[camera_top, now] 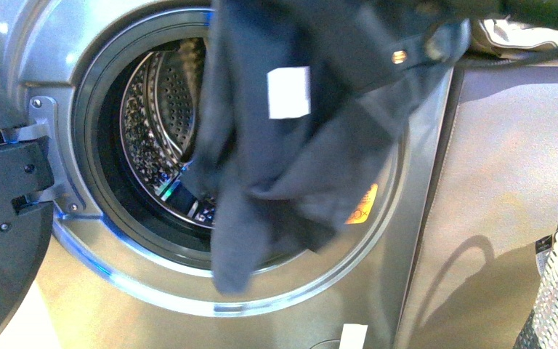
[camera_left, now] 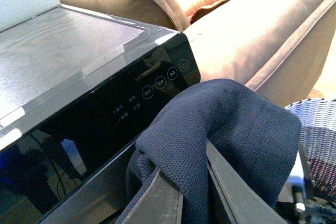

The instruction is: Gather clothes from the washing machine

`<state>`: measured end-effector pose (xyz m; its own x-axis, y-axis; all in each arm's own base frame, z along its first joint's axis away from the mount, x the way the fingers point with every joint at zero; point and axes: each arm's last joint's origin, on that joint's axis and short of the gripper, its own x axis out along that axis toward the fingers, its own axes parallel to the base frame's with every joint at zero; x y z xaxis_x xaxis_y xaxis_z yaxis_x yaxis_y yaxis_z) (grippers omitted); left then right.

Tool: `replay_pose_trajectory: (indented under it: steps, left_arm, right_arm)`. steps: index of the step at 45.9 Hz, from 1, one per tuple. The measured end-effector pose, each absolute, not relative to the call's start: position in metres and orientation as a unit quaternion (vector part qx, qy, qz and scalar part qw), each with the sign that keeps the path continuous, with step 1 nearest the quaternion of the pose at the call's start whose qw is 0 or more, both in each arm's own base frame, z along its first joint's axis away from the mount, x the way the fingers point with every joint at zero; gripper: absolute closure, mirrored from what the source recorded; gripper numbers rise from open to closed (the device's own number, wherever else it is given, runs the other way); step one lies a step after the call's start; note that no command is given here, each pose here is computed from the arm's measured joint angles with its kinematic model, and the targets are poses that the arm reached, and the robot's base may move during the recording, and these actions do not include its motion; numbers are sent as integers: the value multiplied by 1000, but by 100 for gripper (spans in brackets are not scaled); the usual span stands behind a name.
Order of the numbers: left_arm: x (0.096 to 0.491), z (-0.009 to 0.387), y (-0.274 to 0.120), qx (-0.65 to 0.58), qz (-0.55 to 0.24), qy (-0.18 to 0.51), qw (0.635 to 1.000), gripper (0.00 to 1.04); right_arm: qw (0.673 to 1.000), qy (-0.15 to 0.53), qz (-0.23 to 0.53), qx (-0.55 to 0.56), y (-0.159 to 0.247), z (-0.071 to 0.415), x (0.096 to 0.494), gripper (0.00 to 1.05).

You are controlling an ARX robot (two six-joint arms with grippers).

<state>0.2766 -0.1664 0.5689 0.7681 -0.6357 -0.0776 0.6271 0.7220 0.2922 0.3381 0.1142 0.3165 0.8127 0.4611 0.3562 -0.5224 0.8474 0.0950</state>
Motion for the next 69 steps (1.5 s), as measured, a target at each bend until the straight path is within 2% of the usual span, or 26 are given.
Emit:
replay_pose_trajectory:
  steps: [14,16,18,25,26,27,28,31,32,33,35,40,47,48,50,51,54,55,56,57,58,59,60,62,63,69]
  left_arm:
    - [276,571,-166,151,-339,-22,928,99]
    - [276,571,-166,151,-339,-23,928,94]
    - [276,571,-166,150,-339,-24,928,82]
    - [276,572,-166,150,-339,-25,928,78]
    - [276,572,-166,150,-339,-26,928,63]
    - [276,572,-166,150,-339,-26,928,63]
    - [276,572,-166,150,-339,-26,928,49]
    - [276,572,-166,150,-339,-26,928,49]
    - [276,572,-166,150,-339,-26,928,38]
    - [276,572,-166,150,-339,-26,928,38]
    - [276,572,-166,150,-339,-28,929,14]
    - [276,572,-166,151,-338,-30,928,2]
    - [276,573,-166,149,-338,-30,929,2]
    - [276,573,-166,149,-338,-30,929,10]
    - [276,573,-166,149,-338,-30,929,10]
    - [276,573,-166,149,-338,-30,929,21]
    - [276,573,-166,149,-338,-30,929,21]
    - [276,573,-166,149,-338,-30,929,31]
    - [276,573,-166,149,-338,-30,929,25]
    - [276,573,-166,149,-338,-30,929,25]
    - [276,573,-166,149,-338,-30,929,18]
    - [276,573,-166,149,-338,-30,929,18]
    - [276,573,-166,149,-338,-30,929,10]
    - [276,573,-166,149,-338,-30,929,10]
    - [276,573,-166,149,-338,-30,929,3]
    - [276,573,-166,148,-338,-30,929,2]
  right_arm:
    - [939,-264,192,107,74,370,307,101]
    - [936,-279,181,109,67,380,304,101]
    - [935,-291,173,111,62,387,301,101]
    - [924,-344,125,109,36,419,287,101]
    - [923,-351,118,108,32,423,285,101]
    - [921,-360,106,105,25,429,283,101]
    - [920,-366,98,103,21,432,281,101]
    - [915,-383,76,96,7,442,275,101]
    - [914,-390,66,94,0,447,272,101]
    - [912,-396,56,92,-7,452,269,101]
    - [909,-406,38,87,-21,460,262,101]
    - [906,-416,21,76,-45,470,246,101]
    - [915,-399,35,51,-64,471,220,101]
    - [917,-394,39,50,-66,469,217,101]
    - [922,-382,46,46,-69,464,213,101]
    - [925,-375,48,44,-71,461,211,101]
    - [936,-344,57,43,-77,446,206,101]
    - [940,-334,58,43,-79,441,205,101]
    - [944,-320,58,43,-83,433,204,101]
    - [948,-311,57,44,-85,427,204,101]
    - [952,-297,57,46,-89,418,204,101]
    - [956,-283,56,49,-94,409,205,101]
    - [959,-274,55,51,-97,403,205,101]
    - [963,-258,50,55,-104,392,206,101]
    - [965,-252,46,57,-107,387,206,101]
    - [976,-198,20,85,-130,347,207,101]
